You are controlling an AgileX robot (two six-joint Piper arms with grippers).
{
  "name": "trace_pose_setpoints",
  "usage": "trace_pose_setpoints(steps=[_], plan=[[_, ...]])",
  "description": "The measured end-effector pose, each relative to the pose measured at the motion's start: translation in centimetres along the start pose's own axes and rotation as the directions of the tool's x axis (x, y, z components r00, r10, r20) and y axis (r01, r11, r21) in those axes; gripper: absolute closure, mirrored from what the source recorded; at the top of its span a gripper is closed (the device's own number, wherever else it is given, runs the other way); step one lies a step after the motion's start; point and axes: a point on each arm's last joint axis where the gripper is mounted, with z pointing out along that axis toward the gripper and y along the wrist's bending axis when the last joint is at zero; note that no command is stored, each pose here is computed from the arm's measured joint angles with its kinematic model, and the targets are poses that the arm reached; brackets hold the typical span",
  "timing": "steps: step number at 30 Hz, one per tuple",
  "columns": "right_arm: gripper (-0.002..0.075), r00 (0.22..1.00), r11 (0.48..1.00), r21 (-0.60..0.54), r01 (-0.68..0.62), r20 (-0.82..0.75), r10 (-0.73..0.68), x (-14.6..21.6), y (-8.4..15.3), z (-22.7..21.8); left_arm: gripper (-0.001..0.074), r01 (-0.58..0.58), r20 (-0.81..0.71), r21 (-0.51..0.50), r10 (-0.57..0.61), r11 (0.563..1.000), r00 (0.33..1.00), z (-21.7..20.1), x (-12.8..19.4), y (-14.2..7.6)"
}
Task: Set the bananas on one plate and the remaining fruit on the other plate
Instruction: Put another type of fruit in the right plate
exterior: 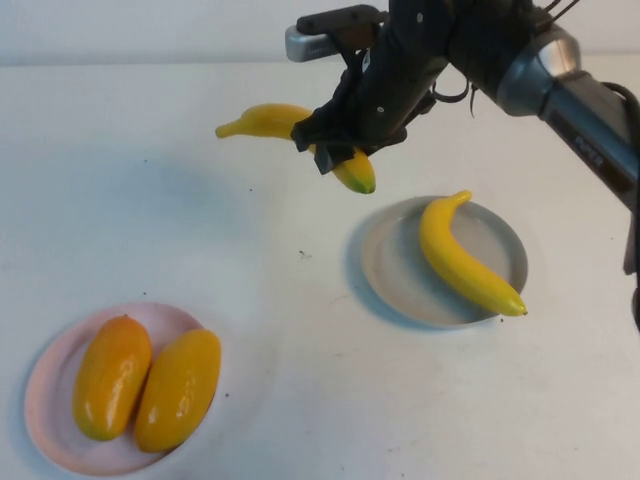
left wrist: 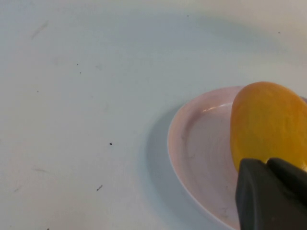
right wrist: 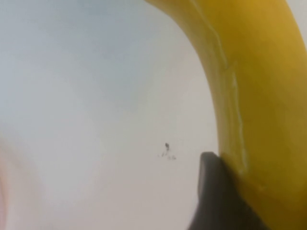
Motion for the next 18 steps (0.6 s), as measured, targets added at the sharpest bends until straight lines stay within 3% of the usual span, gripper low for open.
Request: trace_pose_setpoints(steps=[8,18], plan=[[0.0424,0.996,0.999,0.028,-0.036,-0.079,0.038,3.2,-0.1,-3.9,0.0738,0.000,0.000,0.000,0.000,1.000,1.000,0.0,0.0,0.0],[0.0424,0.944,0.984,0.147,-0.102,-0.298,0.143,7.9,-1.6,1.5,0.0738,0.000,0.000,0.000,0.000,1.000,1.000,0.0,0.0,0.0]])
